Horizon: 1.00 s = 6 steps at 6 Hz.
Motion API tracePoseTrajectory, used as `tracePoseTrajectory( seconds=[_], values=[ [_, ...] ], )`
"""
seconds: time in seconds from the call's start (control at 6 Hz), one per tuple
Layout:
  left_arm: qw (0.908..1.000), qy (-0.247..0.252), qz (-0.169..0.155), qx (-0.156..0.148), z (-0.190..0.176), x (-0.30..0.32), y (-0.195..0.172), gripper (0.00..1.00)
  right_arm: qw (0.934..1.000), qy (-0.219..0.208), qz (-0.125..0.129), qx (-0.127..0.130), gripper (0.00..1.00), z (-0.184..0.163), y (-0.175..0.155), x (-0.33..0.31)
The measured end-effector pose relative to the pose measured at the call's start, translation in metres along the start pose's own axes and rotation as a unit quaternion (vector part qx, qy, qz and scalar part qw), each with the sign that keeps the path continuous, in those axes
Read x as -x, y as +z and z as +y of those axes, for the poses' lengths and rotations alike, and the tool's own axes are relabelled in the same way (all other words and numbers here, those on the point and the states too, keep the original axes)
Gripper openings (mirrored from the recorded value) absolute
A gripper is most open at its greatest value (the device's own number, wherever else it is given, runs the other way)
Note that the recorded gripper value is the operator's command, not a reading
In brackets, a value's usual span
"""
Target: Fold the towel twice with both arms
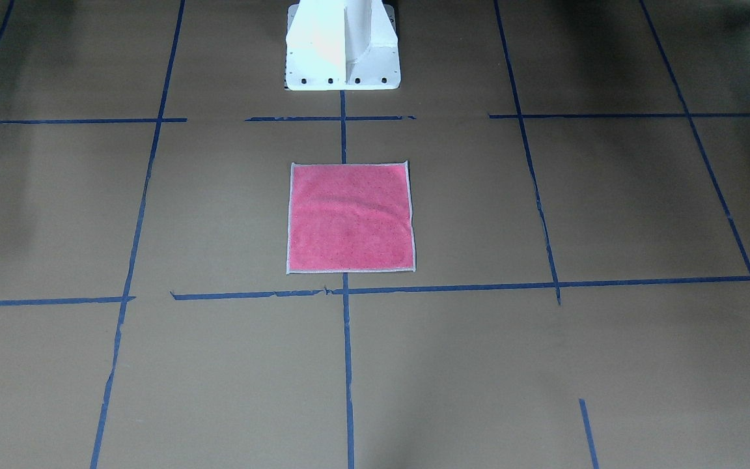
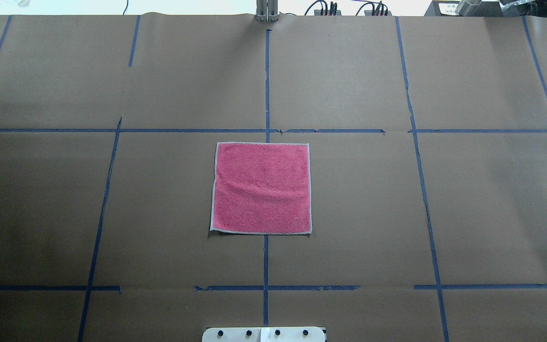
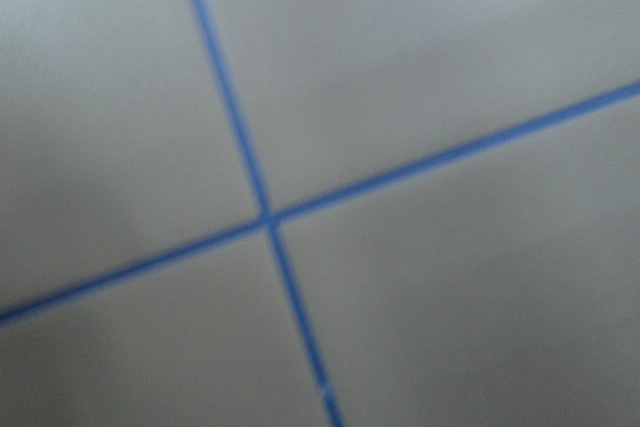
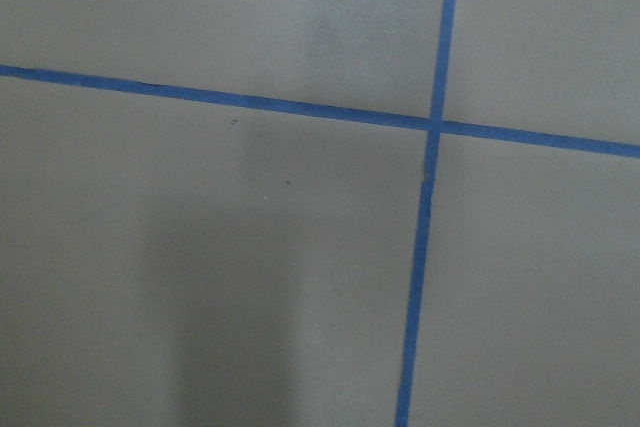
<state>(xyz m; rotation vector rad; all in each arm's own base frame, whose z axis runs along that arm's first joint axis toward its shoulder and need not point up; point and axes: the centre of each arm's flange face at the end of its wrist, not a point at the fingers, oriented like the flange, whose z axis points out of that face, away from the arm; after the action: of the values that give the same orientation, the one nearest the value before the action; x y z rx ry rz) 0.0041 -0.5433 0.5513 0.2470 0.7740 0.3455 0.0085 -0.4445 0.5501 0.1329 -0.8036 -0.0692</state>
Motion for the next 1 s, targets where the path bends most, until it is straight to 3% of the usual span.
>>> tracePoseTrajectory(
  seconds=[0.17, 0.5, 1.0],
  values=[
    [0.9997, 0.006, 0.022, -0.013, -0.013, -0.028, -0.006, 1.00, 0.9999, 0.010, -0.012, -0.001, 1.00, -0.013, 0.000, 0.039],
    [0.9970, -0.045, 0.063, -0.008, -0.043, -0.153, -0.002, 1.00, 0.9978, 0.056, -0.036, 0.002, 1.00, -0.036, 0.003, 0.136],
    [0.9850, -0.158, 0.069, -0.001, -0.068, -0.383, 0.032, 1.00, 0.9903, 0.132, -0.041, 0.007, 1.00, -0.025, 0.026, 0.279]
  ],
)
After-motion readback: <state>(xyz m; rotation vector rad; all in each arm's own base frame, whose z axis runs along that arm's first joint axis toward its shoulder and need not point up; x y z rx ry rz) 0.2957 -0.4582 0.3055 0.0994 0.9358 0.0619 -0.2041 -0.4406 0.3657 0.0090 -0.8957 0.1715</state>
